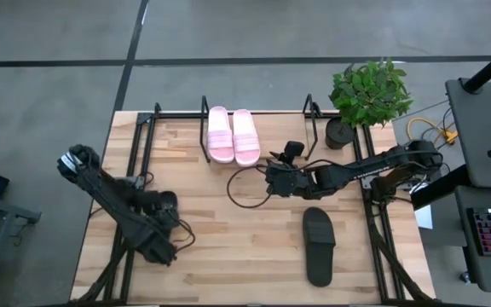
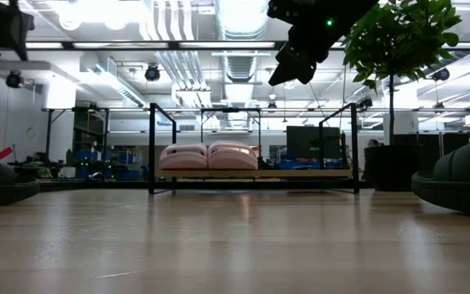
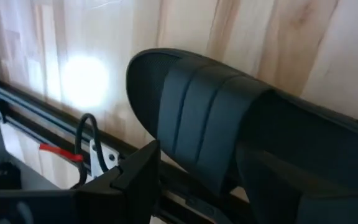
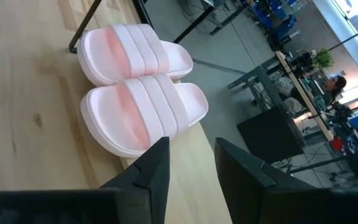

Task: Pick and place slides into the shelf
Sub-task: Put the left black slides on the shelf

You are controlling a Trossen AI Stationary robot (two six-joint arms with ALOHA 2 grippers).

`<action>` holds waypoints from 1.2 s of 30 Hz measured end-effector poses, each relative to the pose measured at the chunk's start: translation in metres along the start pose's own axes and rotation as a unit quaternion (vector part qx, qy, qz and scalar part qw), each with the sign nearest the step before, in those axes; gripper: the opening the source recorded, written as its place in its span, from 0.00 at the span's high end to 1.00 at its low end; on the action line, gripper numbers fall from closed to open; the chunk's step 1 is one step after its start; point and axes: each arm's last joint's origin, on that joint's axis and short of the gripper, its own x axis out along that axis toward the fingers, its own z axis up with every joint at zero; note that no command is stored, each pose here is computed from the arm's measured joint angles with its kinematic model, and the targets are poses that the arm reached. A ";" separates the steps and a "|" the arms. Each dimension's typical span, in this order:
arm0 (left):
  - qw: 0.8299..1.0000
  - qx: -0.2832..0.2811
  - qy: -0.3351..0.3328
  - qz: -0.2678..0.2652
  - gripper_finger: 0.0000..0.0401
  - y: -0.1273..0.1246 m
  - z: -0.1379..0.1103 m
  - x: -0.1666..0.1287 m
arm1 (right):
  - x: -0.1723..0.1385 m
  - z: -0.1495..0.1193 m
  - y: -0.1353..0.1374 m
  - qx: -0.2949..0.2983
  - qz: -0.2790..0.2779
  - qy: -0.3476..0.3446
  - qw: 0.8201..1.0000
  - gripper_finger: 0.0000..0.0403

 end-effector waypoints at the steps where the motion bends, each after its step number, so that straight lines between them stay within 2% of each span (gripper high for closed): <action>1: 1.000 0.001 0.000 0.001 0.51 -0.003 -0.001 0.000 | 0.000 0.000 0.000 0.000 0.000 0.000 1.000 0.71; 11: 0.999 0.018 0.017 0.045 0.51 -0.019 -0.005 0.018 | 0.000 0.000 0.000 0.000 0.000 0.000 1.000 0.72; 20: 0.996 0.028 0.004 0.087 0.51 -0.022 -0.005 0.030 | 0.000 0.000 0.000 -0.001 0.000 0.000 1.000 0.73; 29: 0.997 -0.001 -0.003 0.079 0.51 -0.015 -0.012 0.044 | 0.000 0.000 0.000 -0.006 0.000 0.001 1.000 0.73; 36: 0.997 -0.004 -0.008 0.072 0.53 -0.015 -0.015 0.056 | 0.000 0.000 0.000 -0.007 0.000 0.001 1.000 0.75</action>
